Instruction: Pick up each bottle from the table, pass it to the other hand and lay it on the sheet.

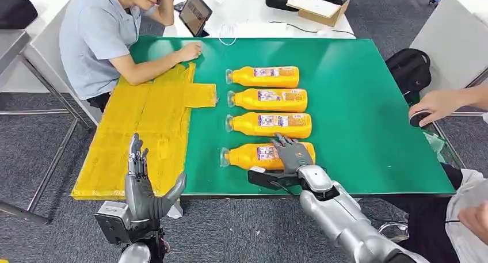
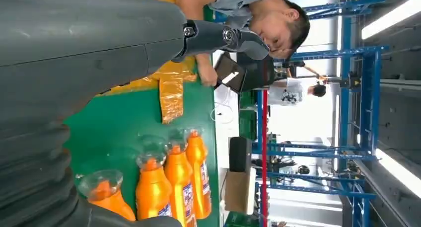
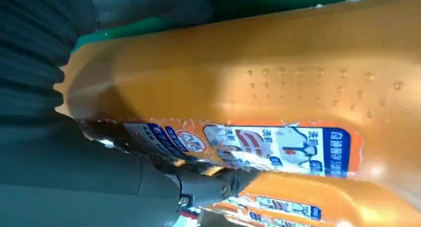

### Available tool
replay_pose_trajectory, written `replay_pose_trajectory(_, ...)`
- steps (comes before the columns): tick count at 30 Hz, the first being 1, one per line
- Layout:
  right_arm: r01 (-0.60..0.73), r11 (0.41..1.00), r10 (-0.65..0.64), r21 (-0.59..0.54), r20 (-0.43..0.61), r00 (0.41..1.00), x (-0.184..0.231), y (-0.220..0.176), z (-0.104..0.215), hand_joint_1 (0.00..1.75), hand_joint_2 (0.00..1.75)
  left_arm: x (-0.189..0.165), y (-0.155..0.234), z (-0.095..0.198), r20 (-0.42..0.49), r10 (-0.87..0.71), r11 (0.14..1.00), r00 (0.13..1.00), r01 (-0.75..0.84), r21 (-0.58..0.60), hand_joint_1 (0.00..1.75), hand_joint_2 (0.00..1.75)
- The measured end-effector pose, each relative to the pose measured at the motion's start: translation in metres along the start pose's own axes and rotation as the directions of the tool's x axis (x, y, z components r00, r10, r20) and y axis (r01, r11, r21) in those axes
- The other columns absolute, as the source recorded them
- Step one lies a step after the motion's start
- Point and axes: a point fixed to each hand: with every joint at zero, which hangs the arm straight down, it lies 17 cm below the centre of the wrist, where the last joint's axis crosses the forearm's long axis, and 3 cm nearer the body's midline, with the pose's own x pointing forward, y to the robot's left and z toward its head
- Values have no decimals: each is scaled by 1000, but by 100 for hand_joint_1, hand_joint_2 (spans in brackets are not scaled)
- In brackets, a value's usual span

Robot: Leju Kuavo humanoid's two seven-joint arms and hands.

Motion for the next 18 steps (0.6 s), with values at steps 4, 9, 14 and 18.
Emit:
replay_pose_trajectory(4, 29, 1000, -29, 8, -11, 1000, -9, 3, -1, 175, 175, -1, 0, -1, 1, -1, 1000, 1000, 1, 3, 0, 175)
replay_pose_trajectory(9, 37, 999, -37, 6, -19, 999, -13, 4, -1, 175, 175, -1, 1, -1, 0, -5, 1000, 1000, 5, 7, 0, 175)
replay_pose_trajectory(14, 59, 998, -59, 14, -18, 998, -14, 8, 1, 175, 175, -2, 2, 1, -4, -11, 1000, 1000, 11, 14, 0, 175)
replay_pose_trajectory(18, 171, 985, -172, 16, 39, 984, -4, 10, 4, 175, 175, -5, 4, 2, -23, 15, 1000, 1000, -14, 24, 0, 175)
